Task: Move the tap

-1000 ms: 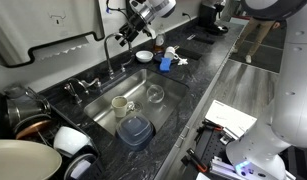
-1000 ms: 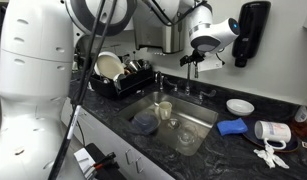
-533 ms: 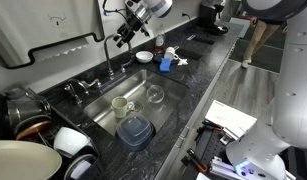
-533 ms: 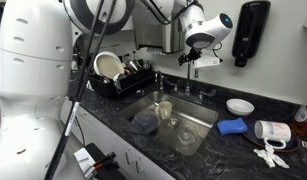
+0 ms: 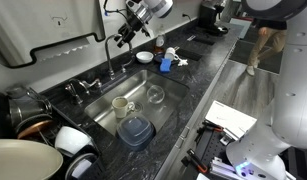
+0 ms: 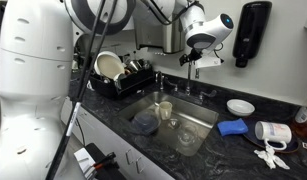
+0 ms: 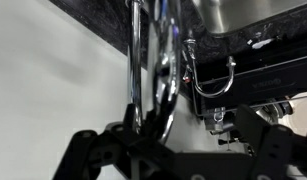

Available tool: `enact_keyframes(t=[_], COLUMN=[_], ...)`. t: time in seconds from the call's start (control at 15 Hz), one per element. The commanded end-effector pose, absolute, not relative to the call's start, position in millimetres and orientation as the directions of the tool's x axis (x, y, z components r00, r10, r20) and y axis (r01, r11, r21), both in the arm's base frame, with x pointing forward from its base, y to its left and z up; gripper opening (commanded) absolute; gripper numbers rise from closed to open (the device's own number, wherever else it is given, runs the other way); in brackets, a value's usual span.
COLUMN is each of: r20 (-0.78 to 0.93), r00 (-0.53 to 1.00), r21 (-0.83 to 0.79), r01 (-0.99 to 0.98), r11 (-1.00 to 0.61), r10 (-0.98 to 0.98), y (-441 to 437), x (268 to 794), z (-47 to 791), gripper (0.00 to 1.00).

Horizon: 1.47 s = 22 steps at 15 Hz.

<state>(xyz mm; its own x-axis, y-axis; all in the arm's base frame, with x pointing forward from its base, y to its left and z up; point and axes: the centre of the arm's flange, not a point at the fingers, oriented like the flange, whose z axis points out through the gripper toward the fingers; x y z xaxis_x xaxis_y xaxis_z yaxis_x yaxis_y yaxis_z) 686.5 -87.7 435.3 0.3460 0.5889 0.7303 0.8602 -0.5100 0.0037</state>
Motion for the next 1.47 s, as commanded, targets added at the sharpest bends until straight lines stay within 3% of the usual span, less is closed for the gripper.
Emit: enact_keyframes(t=[0.0, 0.33, 0.67, 1.2, 1.4], r20=[0.717, 0.673, 0.569, 0.516, 0.518], r00=[0.428, 0.579, 0.675, 0.716, 0.715], r21=[-0.046, -0.124, -0.097, -0.106, -0.094], r01=[0.816, 0.702, 0.622, 0.598, 0.593], r11=[-0.576, -0.701, -0.777, -0.794, -0.800], r10=[0.549, 0.460, 0.470, 0.470, 0.469], y=[-91, -92, -77, -58, -66], x=[687, 686, 675, 657, 673], z=[430, 425, 432, 443, 443], gripper=[1.00, 1.00, 1.00, 1.00, 1.00])
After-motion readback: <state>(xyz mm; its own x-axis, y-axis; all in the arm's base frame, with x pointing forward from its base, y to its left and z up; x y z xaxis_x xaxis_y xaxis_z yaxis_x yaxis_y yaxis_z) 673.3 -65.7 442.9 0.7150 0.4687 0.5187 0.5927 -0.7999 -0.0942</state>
